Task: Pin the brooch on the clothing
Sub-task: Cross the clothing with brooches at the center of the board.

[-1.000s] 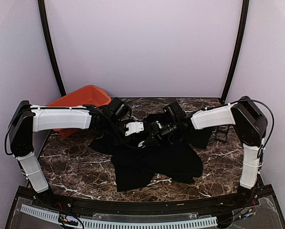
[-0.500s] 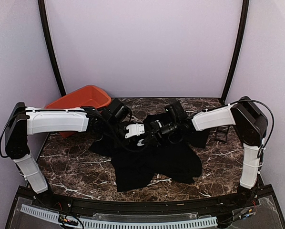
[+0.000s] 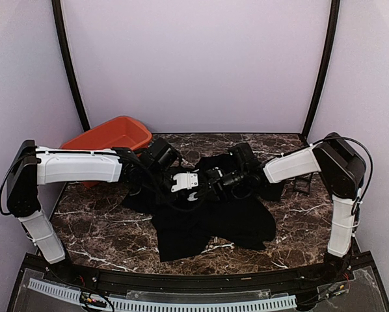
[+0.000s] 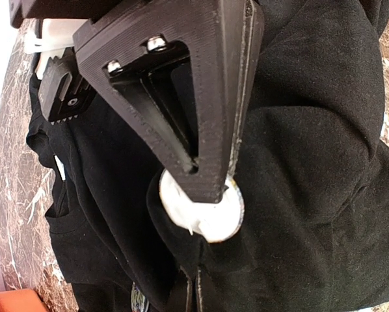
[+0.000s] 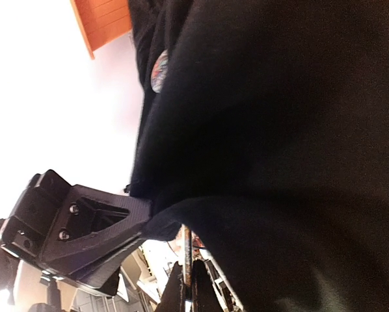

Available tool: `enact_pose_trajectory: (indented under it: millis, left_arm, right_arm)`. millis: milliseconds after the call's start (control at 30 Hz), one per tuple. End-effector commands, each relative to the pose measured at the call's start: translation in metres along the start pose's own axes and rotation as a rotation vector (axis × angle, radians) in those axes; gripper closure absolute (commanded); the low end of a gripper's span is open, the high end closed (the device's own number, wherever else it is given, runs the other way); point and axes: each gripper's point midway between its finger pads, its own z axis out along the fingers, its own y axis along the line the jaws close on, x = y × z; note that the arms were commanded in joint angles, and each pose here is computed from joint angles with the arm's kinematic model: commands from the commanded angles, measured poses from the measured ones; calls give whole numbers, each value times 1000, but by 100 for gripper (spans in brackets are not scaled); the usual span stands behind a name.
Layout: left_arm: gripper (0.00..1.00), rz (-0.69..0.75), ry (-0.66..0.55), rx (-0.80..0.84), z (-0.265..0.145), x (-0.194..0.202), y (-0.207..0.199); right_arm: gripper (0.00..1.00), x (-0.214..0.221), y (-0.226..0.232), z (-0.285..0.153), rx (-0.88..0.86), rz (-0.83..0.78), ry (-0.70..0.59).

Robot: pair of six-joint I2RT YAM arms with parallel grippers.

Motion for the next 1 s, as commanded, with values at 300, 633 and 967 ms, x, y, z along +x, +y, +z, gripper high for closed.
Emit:
enact_pose_trajectory:
  millis: [300, 633, 967]
  left_arm:
    - [99, 19, -16, 2, -11, -4, -5]
    - [99, 37, -43, 17, -15, -11, -11]
    - [99, 52, -55, 41, -13, -14, -18]
  right_arm:
    - [100, -5, 10, -5, 8, -53, -15]
    - [100, -10, 5, -6, 67, -49, -41]
    - [100, -6, 9, 1, 85, -74, -20]
